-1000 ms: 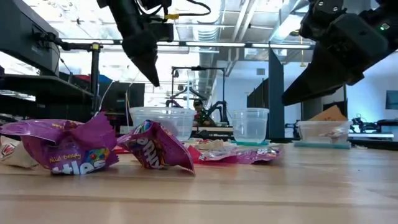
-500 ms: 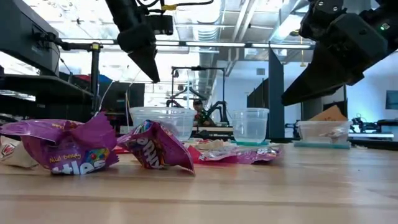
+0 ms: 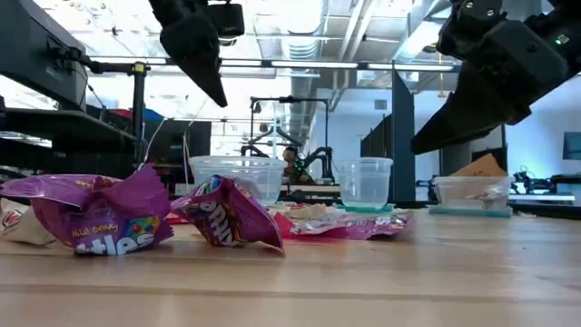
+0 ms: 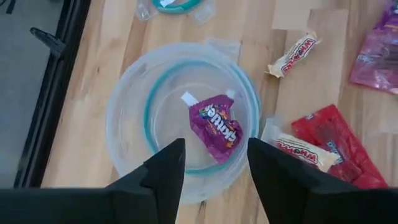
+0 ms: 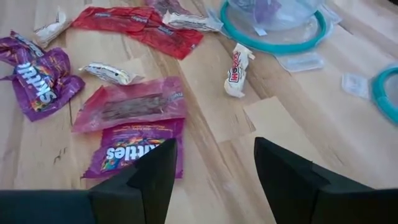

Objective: Sort candy
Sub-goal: Put the violet candy into the big round transparent bin

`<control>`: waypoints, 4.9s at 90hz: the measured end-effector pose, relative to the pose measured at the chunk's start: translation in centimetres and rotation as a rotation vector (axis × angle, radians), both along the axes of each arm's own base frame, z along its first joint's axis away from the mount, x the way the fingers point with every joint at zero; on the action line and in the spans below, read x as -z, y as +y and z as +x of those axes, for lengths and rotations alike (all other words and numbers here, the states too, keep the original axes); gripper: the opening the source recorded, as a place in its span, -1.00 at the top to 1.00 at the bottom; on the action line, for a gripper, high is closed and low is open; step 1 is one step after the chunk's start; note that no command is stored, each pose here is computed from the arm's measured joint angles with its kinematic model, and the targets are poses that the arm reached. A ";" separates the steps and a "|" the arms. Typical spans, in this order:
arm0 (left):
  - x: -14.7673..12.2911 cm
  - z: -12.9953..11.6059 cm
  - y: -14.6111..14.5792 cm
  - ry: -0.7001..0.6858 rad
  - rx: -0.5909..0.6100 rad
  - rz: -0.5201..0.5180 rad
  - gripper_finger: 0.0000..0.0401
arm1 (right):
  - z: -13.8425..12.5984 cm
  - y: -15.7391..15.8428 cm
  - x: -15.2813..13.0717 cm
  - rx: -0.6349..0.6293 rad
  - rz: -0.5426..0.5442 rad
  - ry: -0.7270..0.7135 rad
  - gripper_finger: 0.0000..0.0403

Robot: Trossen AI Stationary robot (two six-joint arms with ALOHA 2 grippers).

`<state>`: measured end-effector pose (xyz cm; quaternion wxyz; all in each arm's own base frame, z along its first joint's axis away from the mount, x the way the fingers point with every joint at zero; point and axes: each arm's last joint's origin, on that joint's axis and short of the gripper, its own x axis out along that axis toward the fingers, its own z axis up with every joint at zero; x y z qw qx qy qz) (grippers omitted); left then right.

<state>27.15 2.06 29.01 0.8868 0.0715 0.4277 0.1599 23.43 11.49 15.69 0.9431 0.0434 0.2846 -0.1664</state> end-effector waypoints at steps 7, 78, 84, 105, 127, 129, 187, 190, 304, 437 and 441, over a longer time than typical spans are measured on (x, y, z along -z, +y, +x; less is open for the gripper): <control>0.5 -0.4 -0.3 0.001 -0.006 -0.014 0.19 | -0.1 0.0 0.1 -0.003 -0.009 0.012 0.01; 1.9 -1.8 -3.1 -0.209 0.115 -0.012 0.19 | 4.1 2.4 4.1 -0.473 -0.246 0.179 0.01; 1.9 -1.8 -3.1 -0.210 0.112 -0.015 0.19 | 4.8 2.5 4.5 -0.493 -0.284 0.204 0.01; 1.9 -1.8 -3.3 -0.212 0.115 -0.019 0.19 | 6.5 1.5 5.8 -0.539 -0.183 0.311 0.30; 1.8 -1.8 -3.6 -0.219 0.120 -0.027 0.19 | 6.7 0.9 5.7 -0.584 -0.140 0.334 0.95; 1.8 -1.8 -3.6 -0.219 0.121 -0.028 0.19 | 6.7 0.9 5.5 -0.584 -0.140 0.331 0.95; 1.4 -1.5 -3.7 -0.260 0.143 -0.004 0.19 | 7.5 -9.4 -4.7 -0.279 -0.279 0.020 1.00; 1.5 -1.6 -3.7 -0.258 0.143 -0.005 0.19 | 8.1 -10.2 -4.7 -0.249 -0.283 -0.008 1.00; 0.9 -4.3 -3.2 -0.189 0.013 -0.025 0.20 | 9.4 -4.5 -5.6 -0.644 0.049 0.080 -0.10; 0.6 -4.4 -5.7 -0.264 0.007 -0.080 0.19 | 16.1 -3.4 -11.6 -0.285 -0.350 0.128 1.00; 0.6 -4.4 -5.6 -0.264 0.002 -0.063 0.19 | 16.6 -5.6 -11.9 -0.238 -0.356 0.111 1.00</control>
